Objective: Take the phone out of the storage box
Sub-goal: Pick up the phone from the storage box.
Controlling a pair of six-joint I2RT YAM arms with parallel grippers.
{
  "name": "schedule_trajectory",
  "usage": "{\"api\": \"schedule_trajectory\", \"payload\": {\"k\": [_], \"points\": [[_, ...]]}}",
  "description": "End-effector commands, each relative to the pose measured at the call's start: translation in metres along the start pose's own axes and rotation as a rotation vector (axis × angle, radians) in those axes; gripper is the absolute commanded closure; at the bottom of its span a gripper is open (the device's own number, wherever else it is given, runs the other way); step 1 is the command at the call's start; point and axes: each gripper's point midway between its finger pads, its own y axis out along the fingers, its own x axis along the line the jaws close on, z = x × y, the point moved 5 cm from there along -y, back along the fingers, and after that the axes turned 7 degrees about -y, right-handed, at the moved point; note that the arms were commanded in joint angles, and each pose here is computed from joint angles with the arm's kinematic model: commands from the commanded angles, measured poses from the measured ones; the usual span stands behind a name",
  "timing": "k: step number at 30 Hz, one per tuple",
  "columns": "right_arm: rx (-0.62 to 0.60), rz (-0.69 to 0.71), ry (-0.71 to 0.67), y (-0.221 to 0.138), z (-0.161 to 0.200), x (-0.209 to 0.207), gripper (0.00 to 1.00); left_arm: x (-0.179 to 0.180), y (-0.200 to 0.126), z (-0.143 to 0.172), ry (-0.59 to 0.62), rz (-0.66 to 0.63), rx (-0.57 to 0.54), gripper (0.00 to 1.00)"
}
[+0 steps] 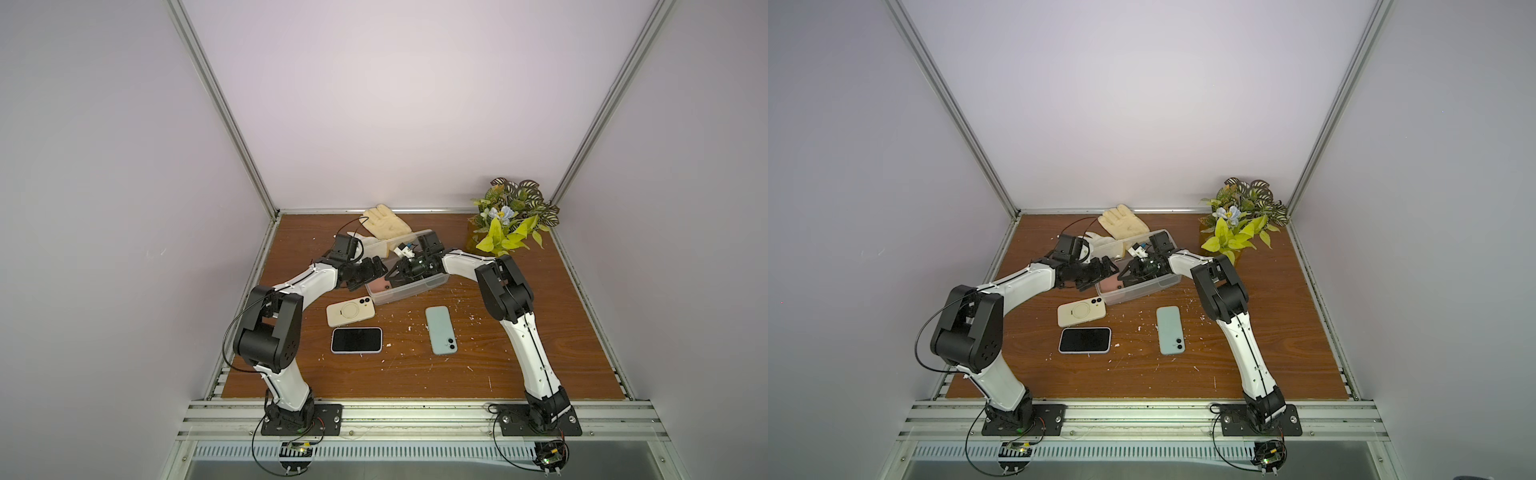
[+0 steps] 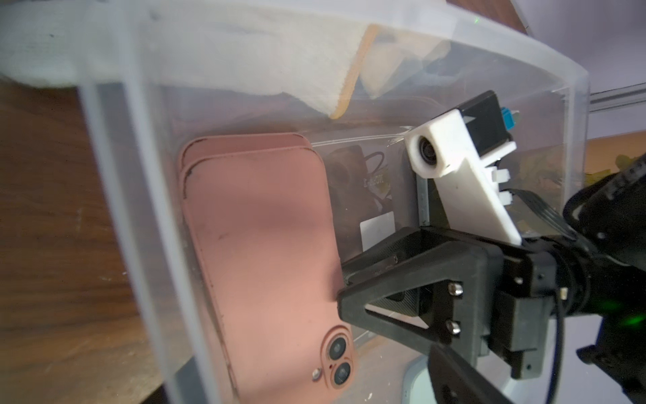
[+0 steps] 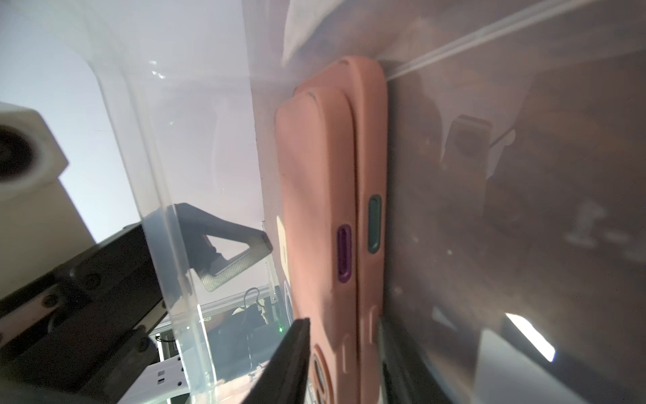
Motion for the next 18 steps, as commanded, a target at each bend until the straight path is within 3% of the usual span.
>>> {"api": "schedule_trajectory", "payload": {"k": [1, 4, 7, 10, 13, 15, 18], "points": [[0.080, -0.219, -0.191, 0.040, 0.021, 0.085, 0.56, -0.026, 0.005, 0.012, 0.056, 0.150, 0.072, 0.06], [0.031, -0.294, -0.198, 0.034, 0.019, 0.099, 0.44, -0.026, 0.005, 0.014, 0.061, 0.151, 0.076, 0.06], [0.031, -0.325, -0.184, 0.038, 0.019, 0.100, 0.37, -0.026, 0.003, 0.014, 0.067, 0.152, 0.077, 0.06], [0.067, -0.212, -0.215, 0.054, 0.018, 0.090, 0.37, -0.027, 0.003, 0.015, 0.070, 0.156, 0.080, 0.06], [0.184, -0.041, -0.257, 0.074, 0.023, 0.078, 0.37, -0.029, 0.003, 0.015, 0.074, 0.162, 0.082, 0.06], [0.229, -0.059, -0.265, 0.085, 0.025, 0.086, 0.41, -0.031, 0.003, 0.016, 0.078, 0.173, 0.086, 0.07], [0.203, -0.157, -0.277, 0.094, 0.022, 0.104, 0.51, -0.034, 0.004, 0.017, 0.085, 0.187, 0.093, 0.07]]}}
